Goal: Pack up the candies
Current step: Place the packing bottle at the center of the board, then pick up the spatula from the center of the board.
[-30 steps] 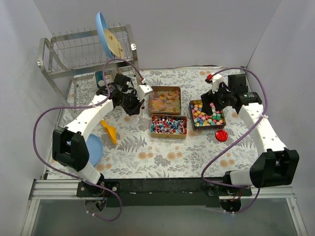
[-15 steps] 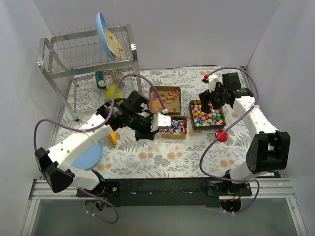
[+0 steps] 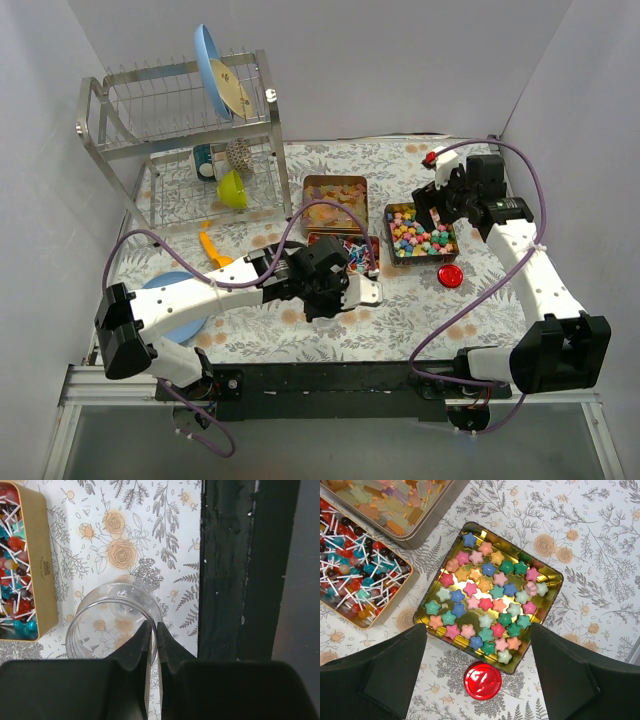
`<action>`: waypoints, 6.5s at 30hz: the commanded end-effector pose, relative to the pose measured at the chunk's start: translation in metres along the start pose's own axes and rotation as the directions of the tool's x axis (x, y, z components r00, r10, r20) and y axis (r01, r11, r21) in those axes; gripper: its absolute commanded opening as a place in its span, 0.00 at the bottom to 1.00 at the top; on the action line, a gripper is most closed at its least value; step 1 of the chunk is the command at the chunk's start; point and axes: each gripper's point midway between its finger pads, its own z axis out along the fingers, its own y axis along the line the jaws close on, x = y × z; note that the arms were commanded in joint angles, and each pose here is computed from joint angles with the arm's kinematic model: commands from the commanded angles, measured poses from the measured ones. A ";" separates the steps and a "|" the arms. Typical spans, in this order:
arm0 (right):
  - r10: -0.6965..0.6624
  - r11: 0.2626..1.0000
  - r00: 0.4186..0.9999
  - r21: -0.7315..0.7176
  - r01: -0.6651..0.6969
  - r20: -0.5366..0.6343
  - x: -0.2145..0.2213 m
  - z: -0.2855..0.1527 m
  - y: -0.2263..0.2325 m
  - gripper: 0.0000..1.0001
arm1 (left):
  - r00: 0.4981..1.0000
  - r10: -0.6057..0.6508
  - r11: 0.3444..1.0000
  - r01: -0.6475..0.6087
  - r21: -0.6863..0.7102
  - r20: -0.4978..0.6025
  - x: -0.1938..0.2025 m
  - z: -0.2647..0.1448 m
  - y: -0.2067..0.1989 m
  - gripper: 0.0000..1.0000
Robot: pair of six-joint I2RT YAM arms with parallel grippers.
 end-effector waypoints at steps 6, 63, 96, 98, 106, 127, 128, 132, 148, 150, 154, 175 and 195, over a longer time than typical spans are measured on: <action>0.007 1.000 0.999 -0.006 -0.007 0.041 -0.005 -0.003 0.003 0.91 | 0.994 -0.080 0.993 0.086 -0.078 0.077 -0.014 0.006 0.011 0.00; 0.019 0.996 1.000 -0.087 -0.017 0.019 0.018 -0.008 0.026 0.91 | 0.623 -0.711 0.278 0.676 -0.682 0.327 0.199 -0.171 0.164 0.62; -0.014 1.000 0.997 -0.024 0.012 -0.079 0.023 0.004 0.001 0.93 | -0.505 -0.701 -0.507 0.850 0.147 0.503 0.271 -0.111 0.148 0.35; -0.012 1.000 0.997 -0.023 0.011 -0.082 0.024 0.005 0.000 0.93 | -0.518 -0.688 -0.522 0.840 0.149 0.508 0.276 -0.110 0.151 0.34; -0.018 1.000 0.996 -0.020 0.016 -0.091 0.027 0.006 0.000 0.93 | -0.539 -0.664 -0.524 0.830 0.191 0.518 0.282 -0.104 0.167 0.35; -0.016 1.000 0.994 -0.026 0.013 -0.109 0.043 0.005 0.006 0.93 | -0.627 -0.661 -0.535 0.779 0.328 0.411 0.282 -0.070 0.174 0.17; -0.016 1.000 0.994 -0.026 0.013 -0.109 0.043 0.005 0.006 0.93 | -0.628 -0.663 -0.534 0.778 0.330 0.407 0.281 -0.068 0.171 0.13; -0.021 1.000 0.994 -0.021 0.019 -0.103 0.041 0.005 0.005 0.93 | -0.598 -0.689 -0.509 0.802 0.313 0.410 0.272 -0.075 0.161 0.06; -0.102 0.974 0.995 -0.204 0.100 0.001 0.017 -0.003 0.034 0.90 | -0.208 -0.936 -0.122 0.948 0.293 0.284 0.194 -0.100 0.104 0.00; -0.150 0.946 0.988 -0.286 0.152 0.029 0.017 -0.011 0.049 0.88 | -0.100 -0.964 -0.006 0.935 0.354 0.247 0.162 -0.095 0.089 0.00; -0.189 0.928 0.980 -0.315 0.199 0.063 0.004 -0.016 0.056 0.88 | 0.140 -0.973 0.207 0.885 0.417 0.185 0.111 -0.082 0.058 0.00; -0.148 0.671 0.917 -0.644 0.368 0.370 -0.116 -0.056 0.111 0.93 | 0.927 -0.369 0.926 0.360 0.113 0.064 0.052 -0.064 0.132 0.00; -0.331 0.443 0.881 -0.768 0.462 0.339 -0.059 -0.026 0.197 0.93 | 0.986 -0.157 0.987 0.158 -0.026 0.058 0.023 -0.049 0.101 0.00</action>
